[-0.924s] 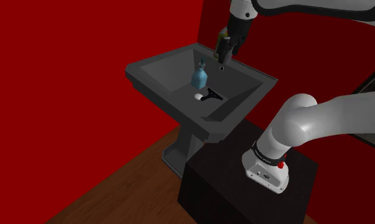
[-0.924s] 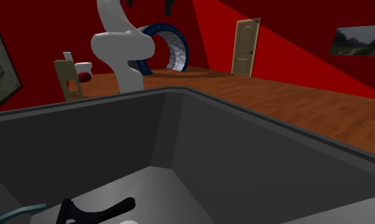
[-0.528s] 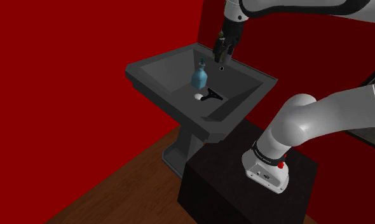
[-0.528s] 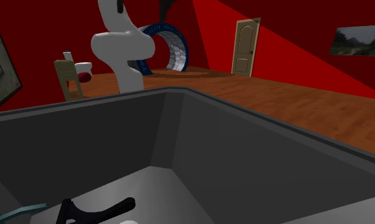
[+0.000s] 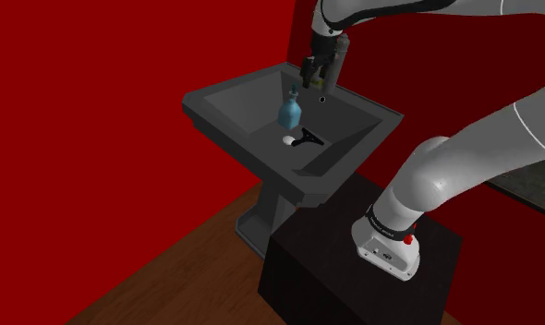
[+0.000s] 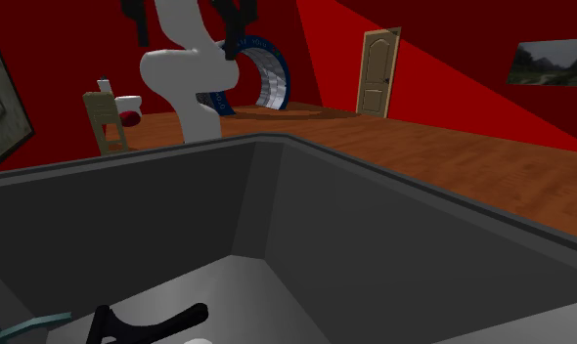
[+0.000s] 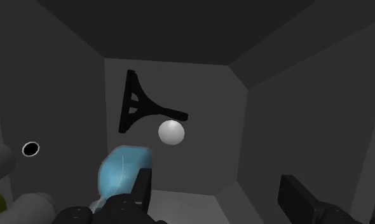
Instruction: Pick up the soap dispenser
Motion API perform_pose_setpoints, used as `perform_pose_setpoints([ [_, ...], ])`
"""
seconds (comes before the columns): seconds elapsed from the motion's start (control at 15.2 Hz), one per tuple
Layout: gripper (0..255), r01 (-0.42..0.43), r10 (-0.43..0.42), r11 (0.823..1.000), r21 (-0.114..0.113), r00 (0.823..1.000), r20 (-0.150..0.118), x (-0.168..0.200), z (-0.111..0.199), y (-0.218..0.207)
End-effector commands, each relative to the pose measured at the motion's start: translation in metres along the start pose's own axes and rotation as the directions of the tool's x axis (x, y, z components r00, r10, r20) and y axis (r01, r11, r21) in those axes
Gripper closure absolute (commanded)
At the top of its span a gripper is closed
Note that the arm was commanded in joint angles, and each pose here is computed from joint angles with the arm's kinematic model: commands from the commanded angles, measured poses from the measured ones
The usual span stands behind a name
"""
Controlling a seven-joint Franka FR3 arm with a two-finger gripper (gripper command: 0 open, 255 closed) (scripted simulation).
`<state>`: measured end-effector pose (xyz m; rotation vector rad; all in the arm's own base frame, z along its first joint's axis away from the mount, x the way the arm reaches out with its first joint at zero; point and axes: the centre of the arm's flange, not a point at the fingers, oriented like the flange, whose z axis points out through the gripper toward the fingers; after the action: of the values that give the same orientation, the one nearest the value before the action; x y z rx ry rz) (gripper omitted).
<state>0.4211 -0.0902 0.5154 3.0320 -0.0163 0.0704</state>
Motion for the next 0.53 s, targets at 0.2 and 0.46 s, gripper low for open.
perform_pose_setpoints([
  [0.2, 0, 0.015, -0.015, 1.000, 0.008, 1.000, 0.016, 0.049, 0.034, 0.040],
  [0.46, 0, 0.026, -0.027, 1.000, 0.015, 0.999, 0.030, 0.086, 0.062, 0.069],
])
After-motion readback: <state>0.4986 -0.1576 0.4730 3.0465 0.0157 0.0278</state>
